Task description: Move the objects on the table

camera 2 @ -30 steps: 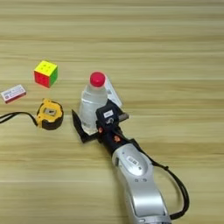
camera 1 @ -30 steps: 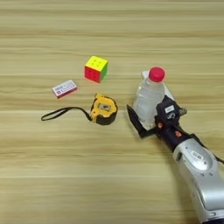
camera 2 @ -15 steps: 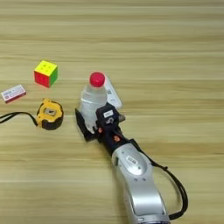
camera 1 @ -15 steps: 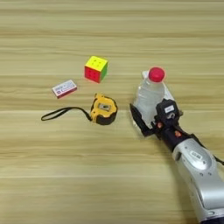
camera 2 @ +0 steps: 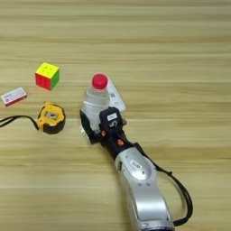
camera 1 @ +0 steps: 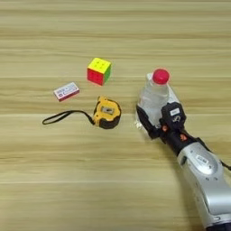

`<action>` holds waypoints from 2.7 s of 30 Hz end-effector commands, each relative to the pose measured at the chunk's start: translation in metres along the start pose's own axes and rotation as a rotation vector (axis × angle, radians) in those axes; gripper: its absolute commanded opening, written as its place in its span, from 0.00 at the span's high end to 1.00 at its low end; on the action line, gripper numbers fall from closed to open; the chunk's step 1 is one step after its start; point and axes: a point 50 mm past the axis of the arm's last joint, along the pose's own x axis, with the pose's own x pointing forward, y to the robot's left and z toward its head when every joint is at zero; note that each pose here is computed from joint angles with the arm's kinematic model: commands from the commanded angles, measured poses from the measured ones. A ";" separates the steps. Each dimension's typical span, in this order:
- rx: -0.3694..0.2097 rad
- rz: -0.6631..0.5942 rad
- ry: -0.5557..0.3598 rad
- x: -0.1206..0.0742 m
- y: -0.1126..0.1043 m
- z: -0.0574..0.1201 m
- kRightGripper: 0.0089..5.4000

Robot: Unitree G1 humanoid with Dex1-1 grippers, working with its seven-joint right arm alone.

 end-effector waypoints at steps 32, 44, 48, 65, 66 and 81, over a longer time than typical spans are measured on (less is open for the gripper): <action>-0.134 -0.421 -0.077 -0.022 -0.116 0.021 0.42; -0.125 -0.410 -0.065 -0.019 -0.113 0.009 0.31; -0.125 -0.412 -0.067 -0.020 -0.112 0.009 0.21; -0.115 -0.413 -0.061 -0.021 -0.106 0.007 0.01; -0.110 -0.415 -0.061 -0.021 -0.105 0.006 0.01; -0.081 -0.434 -0.046 -0.044 -0.089 0.002 0.01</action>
